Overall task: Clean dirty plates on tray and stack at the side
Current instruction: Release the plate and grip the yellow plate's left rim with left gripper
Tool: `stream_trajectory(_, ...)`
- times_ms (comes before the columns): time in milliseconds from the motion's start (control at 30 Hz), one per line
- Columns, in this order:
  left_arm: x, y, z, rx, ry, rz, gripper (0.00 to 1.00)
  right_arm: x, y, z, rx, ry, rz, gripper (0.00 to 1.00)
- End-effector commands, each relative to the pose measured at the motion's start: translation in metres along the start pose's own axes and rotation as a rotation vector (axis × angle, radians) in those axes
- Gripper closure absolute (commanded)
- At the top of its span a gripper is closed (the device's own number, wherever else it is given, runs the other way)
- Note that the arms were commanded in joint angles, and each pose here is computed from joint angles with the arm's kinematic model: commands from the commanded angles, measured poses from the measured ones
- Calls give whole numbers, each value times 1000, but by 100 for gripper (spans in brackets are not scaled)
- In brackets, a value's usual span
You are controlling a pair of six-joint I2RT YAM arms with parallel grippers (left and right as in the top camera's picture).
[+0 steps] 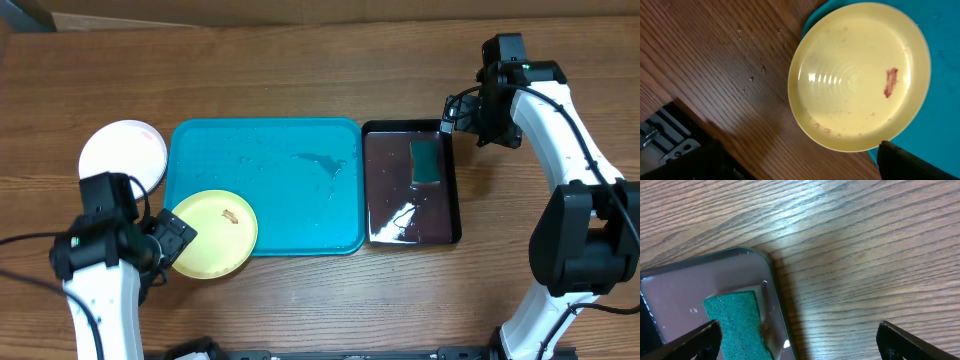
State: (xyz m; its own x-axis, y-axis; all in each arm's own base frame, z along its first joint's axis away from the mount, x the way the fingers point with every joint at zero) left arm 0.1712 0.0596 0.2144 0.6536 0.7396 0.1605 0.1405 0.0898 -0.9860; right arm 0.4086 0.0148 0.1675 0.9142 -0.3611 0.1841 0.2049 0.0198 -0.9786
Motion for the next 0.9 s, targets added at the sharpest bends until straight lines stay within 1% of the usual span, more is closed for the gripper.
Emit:
stream_trajectory(0, 2, 19, -3, 50, 38, 88, 2, 5, -11, 2, 13, 6, -37, 0)
stream_trajectory(133, 6, 37, -6, 95, 65, 169, 3, 5, -11, 2, 13, 6, -37, 0)
stream_trajectory(233, 11, 47, -9, 108, 86, 189, 9, 5, -11, 2, 13, 6, -37, 0)
stream_trajectory(400, 20, 61, -15, 115, 100, 194, 26, 5, -11, 2, 13, 6, -37, 0)
stream_trajectory(467, 22, 66, -15, 120, 101, 203, 28, 5, -11, 2, 13, 6, -37, 0)
stream_trajectory(533, 26, 71, -13, 129, 126, 203, 28, 5, -11, 2, 13, 6, -37, 0)
stream_trajectory(600, 30, 75, -11, 144, 135, 197, 36, 5, -11, 2, 13, 6, -37, 0)
stream_trajectory(633, 31, 76, -10, 147, 132, 200, 43, 5, -11, 2, 13, 6, -37, 0)
stream_trajectory(667, 31, 77, -9, 149, 126, 205, 46, 5, -11, 2, 13, 6, -37, 0)
stream_trajectory(700, 32, 78, -8, 151, 121, 209, 57, 5, -11, 2, 13, 6, -37, 0)
stream_trajectory(767, 34, 80, -6, 149, 122, 206, 69, 5, -11, 2, 13, 6, -37, 0)
stream_trajectory(800, 34, 82, -6, 145, 128, 204, 70, 5, -11, 2, 13, 6, -37, 0)
stream_trajectory(867, 33, 85, -5, 142, 137, 207, 64, 5, -11, 2, 13, 6, -37, 0)
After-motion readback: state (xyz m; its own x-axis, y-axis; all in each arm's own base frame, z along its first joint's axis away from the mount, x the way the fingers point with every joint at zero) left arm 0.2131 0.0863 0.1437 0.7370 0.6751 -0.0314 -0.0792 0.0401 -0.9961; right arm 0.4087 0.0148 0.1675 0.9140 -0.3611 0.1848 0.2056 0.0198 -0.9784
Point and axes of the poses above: each gripper's point midway between its finger pads, its own y axis out along the fingers, its own z axis along the line the jaws close on, x = y × z, the point moved 8 cm from there along -y, back along the fingers, and after that the axes turned 7 degrees about y, right-handed, at the moved point
